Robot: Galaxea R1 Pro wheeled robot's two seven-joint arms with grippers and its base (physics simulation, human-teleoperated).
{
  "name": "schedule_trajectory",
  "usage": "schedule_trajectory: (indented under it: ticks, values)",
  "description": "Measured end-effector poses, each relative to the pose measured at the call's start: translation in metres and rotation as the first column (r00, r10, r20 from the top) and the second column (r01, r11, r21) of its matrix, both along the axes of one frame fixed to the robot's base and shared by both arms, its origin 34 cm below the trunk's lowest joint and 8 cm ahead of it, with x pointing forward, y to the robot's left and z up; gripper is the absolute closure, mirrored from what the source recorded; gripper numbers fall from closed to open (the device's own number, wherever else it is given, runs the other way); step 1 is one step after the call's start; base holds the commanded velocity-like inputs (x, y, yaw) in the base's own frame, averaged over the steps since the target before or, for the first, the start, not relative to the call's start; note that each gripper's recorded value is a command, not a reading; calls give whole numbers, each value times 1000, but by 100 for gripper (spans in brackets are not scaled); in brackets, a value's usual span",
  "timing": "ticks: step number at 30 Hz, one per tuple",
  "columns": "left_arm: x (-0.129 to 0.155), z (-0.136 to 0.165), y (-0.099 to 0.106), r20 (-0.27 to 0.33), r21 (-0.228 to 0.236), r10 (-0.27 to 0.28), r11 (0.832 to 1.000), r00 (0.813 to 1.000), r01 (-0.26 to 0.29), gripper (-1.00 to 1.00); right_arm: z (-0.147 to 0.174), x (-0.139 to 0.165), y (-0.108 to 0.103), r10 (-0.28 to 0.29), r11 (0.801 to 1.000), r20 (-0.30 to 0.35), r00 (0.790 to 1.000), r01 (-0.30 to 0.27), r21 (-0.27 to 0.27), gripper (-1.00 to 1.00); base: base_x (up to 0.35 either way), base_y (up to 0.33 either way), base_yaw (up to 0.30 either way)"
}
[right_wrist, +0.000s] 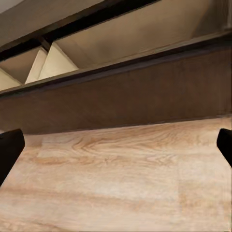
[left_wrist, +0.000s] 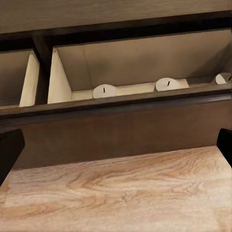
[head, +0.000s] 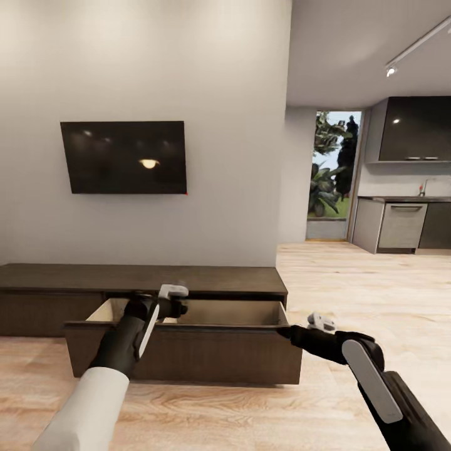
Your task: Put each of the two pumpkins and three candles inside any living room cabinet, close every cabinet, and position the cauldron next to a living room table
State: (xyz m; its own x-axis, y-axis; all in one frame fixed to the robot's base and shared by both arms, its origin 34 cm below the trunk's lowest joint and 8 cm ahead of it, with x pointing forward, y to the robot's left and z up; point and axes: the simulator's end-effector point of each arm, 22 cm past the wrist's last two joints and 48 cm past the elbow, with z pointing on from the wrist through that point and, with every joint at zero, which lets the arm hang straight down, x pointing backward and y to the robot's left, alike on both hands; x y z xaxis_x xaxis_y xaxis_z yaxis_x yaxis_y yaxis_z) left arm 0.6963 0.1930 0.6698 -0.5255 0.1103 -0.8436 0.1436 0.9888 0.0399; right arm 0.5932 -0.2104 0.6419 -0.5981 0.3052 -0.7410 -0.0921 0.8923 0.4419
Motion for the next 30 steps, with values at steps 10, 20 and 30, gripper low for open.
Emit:
schedule_trajectory:
  ticks: [10,20,30]
  values:
    - [-14,-89,-12,73,-4,-56,998,996,56,-100,-105,22,8,-232,936,105,967,251,-246,-100,0,0,0]
    - [-15,-123,-27,182,-4,-104,994,978,107,-100,-179,4,46,-201,873,147,969,245,-421,-100,0,0,0]
    - [-20,-150,-12,245,18,-30,999,969,26,-100,-190,0,48,-183,860,160,970,237,-452,-100,0,0,0]
